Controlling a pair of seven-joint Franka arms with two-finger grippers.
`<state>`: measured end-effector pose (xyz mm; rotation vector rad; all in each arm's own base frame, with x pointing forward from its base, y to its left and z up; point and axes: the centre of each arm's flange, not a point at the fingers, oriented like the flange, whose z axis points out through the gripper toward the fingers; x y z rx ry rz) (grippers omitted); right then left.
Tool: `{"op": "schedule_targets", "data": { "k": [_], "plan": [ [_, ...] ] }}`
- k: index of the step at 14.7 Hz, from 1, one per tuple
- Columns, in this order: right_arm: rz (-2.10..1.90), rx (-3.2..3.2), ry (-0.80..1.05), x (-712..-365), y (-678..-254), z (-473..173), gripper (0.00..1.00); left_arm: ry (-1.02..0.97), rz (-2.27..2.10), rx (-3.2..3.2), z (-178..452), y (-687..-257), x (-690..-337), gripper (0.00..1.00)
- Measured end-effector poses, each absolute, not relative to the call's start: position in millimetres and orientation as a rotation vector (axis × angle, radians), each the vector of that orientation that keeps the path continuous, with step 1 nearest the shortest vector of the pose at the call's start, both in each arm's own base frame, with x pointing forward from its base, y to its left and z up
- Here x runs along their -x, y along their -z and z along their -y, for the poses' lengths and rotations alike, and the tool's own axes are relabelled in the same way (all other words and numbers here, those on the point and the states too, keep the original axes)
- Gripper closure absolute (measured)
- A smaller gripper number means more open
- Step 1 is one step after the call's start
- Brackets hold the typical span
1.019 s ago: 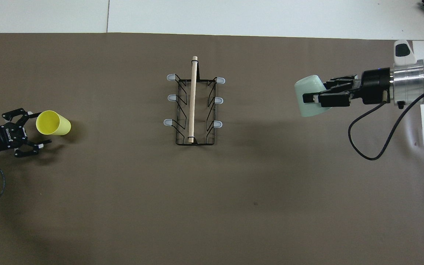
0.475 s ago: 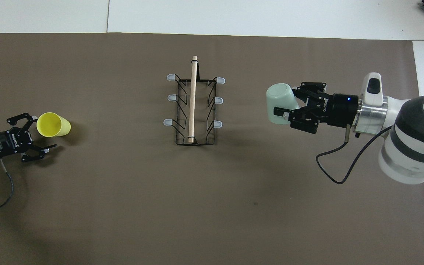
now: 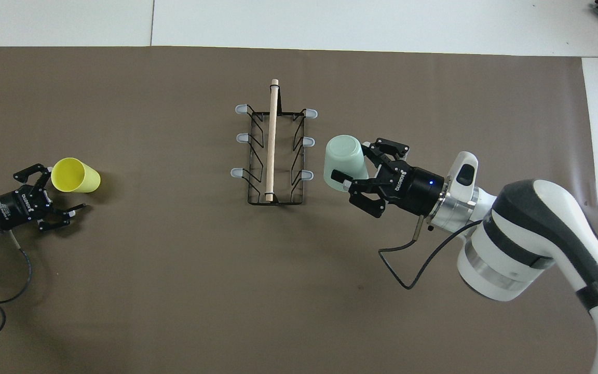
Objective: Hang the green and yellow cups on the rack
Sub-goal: 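Lift the green cup with the right gripper toward the rack, then hang the green cup on a rack peg while the left gripper grasps the yellow cup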
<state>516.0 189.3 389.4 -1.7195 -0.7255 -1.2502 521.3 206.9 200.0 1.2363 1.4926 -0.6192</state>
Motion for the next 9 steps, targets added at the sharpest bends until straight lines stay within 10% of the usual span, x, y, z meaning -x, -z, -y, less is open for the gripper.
{"op": "schedule_targets", "data": {
  "k": [9],
  "plan": [
    [0.679,1.694,1.436,-495,-367,-228,0.31,0.612,-1.515,-1.117,-205,-197,-512,0.00]
  ]
}}
